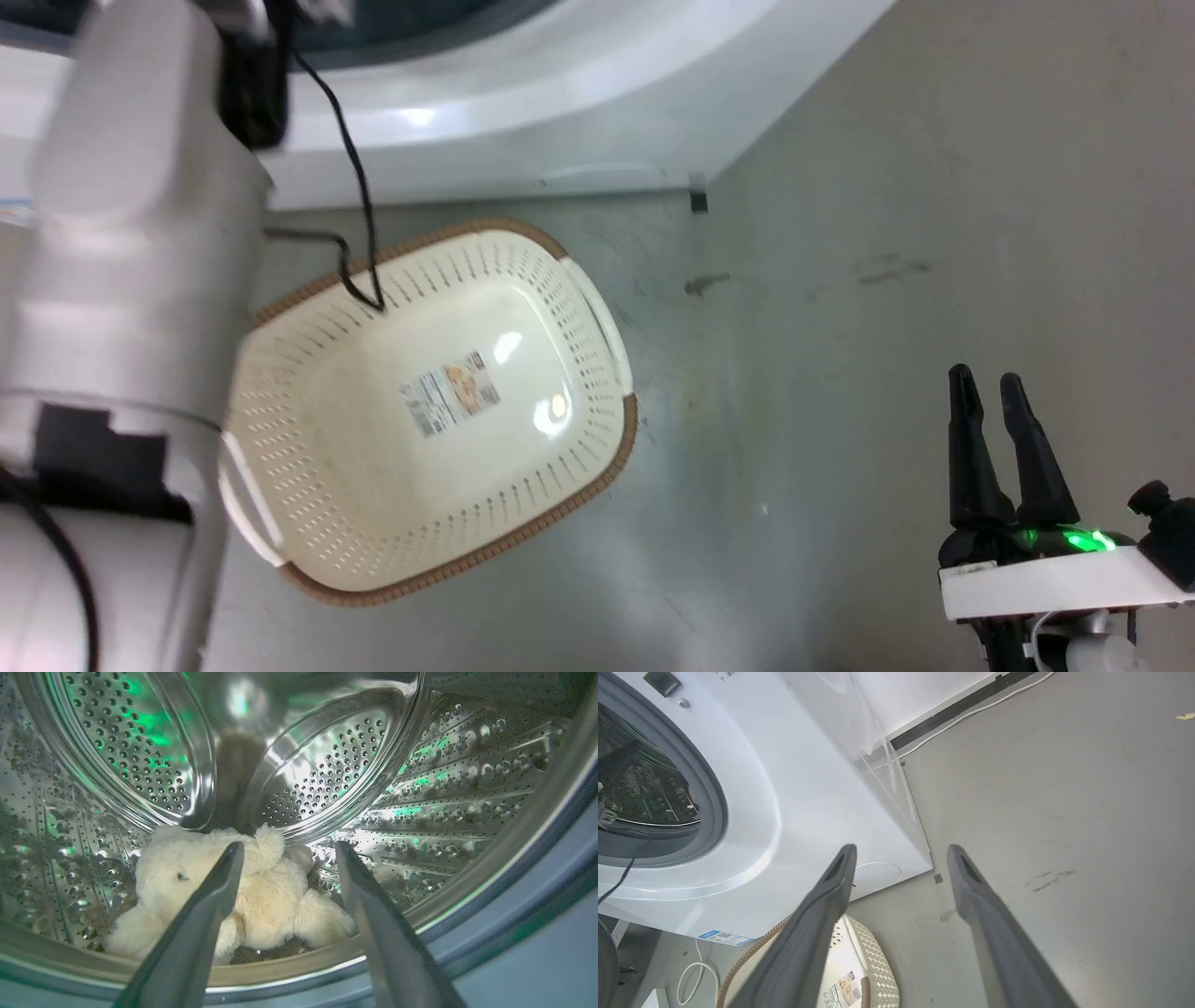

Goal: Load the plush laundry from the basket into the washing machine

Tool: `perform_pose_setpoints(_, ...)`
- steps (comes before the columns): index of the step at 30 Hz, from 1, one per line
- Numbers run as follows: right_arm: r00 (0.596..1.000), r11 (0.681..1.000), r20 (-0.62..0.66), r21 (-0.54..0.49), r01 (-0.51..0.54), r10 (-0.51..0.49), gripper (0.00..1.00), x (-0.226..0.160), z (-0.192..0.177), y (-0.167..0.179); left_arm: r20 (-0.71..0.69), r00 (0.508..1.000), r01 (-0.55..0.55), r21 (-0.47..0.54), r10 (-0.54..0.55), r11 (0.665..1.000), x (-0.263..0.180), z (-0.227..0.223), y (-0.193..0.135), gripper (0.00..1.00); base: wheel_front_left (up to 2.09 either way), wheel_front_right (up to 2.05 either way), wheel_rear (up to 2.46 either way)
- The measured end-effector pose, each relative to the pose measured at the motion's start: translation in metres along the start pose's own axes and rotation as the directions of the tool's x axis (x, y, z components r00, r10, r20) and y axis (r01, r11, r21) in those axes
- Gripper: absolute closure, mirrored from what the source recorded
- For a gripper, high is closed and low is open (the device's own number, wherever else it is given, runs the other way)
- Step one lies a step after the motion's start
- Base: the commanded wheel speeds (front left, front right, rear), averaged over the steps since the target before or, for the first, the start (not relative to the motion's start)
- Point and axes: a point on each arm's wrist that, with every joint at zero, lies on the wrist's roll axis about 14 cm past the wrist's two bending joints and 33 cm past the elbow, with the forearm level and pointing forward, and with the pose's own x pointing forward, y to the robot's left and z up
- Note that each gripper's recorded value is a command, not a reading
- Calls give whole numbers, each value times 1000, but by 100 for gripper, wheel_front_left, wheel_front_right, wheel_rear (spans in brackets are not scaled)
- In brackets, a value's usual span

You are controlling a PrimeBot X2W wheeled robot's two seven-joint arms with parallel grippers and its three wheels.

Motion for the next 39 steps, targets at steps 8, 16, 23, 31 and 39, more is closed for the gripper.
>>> perform_pose_setpoints(8,997,998,48,1,-66,66,0,-4,18,21,-1,1000,-30,-34,30,999,-44,15,0,0,0,0,0)
perform_pose_setpoints(16,987,991,96,10,-132,131,0,-14,35,43,-18,998,-55,-21,55,998,-99,18,0,0,0,0,0)
perform_pose_setpoints(23,974,983,136,5,-184,182,0,-25,50,59,17,997,-77,-31,77,997,-138,37,1,0,0,0,0)
perform_pose_setpoints(31,961,976,171,-32,-217,220,0,-44,63,68,51,993,-101,-37,102,994,-186,49,1,0,0,0,0)
perform_pose_setpoints(39,943,963,204,-105,-248,265,0,-63,75,77,90,985,-139,-59,144,988,-231,62,5,0,0,0,0)
